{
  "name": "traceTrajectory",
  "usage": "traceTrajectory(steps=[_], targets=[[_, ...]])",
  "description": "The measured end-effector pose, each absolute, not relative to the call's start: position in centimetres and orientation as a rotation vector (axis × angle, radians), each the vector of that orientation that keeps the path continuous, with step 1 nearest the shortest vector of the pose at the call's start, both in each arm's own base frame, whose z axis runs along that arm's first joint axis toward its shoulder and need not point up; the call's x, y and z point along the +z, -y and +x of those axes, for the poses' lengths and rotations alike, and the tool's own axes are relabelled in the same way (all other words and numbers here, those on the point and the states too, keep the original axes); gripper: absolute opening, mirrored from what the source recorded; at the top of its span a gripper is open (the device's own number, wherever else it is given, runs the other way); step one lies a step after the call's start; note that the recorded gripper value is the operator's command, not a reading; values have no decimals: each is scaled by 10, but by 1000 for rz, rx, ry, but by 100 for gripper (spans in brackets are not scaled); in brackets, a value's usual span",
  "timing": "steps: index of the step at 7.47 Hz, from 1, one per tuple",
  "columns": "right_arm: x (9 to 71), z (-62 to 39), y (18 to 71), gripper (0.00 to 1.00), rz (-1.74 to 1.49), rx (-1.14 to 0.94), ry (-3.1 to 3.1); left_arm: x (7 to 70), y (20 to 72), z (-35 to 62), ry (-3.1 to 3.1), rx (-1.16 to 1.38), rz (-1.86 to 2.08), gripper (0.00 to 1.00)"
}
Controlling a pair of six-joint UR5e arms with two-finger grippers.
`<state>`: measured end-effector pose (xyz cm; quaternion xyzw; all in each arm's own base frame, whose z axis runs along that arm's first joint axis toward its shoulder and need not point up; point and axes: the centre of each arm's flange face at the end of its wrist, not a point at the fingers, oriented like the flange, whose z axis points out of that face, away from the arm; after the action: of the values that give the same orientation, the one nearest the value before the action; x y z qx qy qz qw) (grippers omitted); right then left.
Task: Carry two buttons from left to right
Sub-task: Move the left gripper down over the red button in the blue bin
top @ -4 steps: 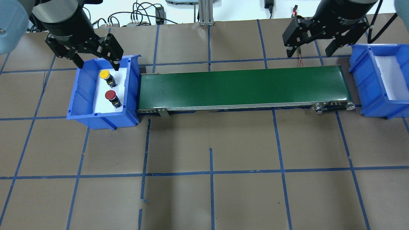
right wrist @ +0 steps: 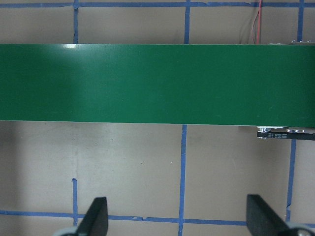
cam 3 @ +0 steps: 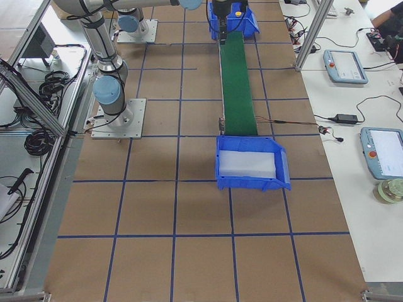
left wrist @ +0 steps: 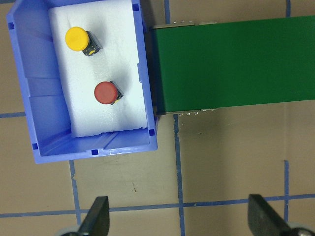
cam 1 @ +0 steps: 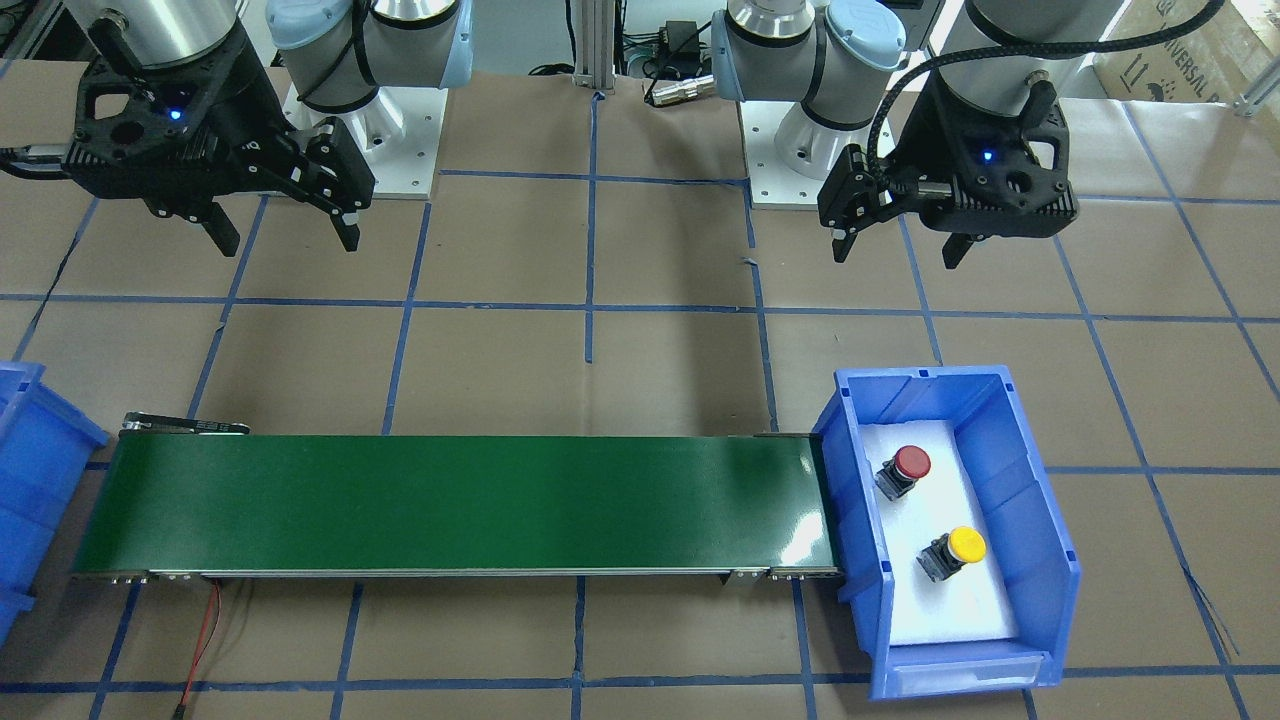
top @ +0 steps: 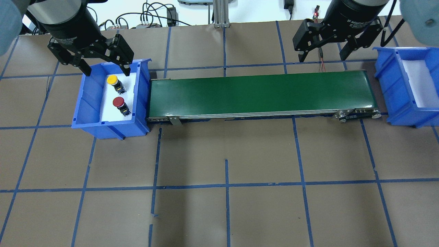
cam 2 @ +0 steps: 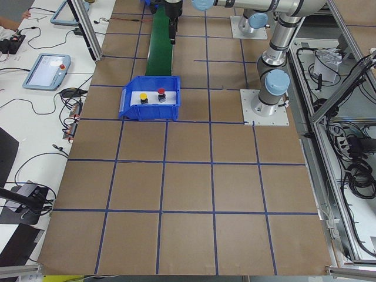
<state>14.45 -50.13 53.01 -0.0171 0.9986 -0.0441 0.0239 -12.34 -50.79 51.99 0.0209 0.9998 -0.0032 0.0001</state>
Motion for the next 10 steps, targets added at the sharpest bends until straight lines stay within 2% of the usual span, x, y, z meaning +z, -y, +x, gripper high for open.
traceTrajectory(steps=[2, 4, 7, 10], targets=[[530, 146, 502, 100, -64, -141, -3092, 517, 514, -115, -3138, -7, 59, 100], [530, 146, 502, 100, -66, -142, -3090, 501, 555, -82, -3133, -35, 36, 100], [532, 146, 501, 100, -58, -142, -3088, 433, 639, -46, -3120, -114, -22, 100], [531, 146, 498, 100, -57, -137, -3090, 371, 655, -30, -3113, -49, -158, 100]])
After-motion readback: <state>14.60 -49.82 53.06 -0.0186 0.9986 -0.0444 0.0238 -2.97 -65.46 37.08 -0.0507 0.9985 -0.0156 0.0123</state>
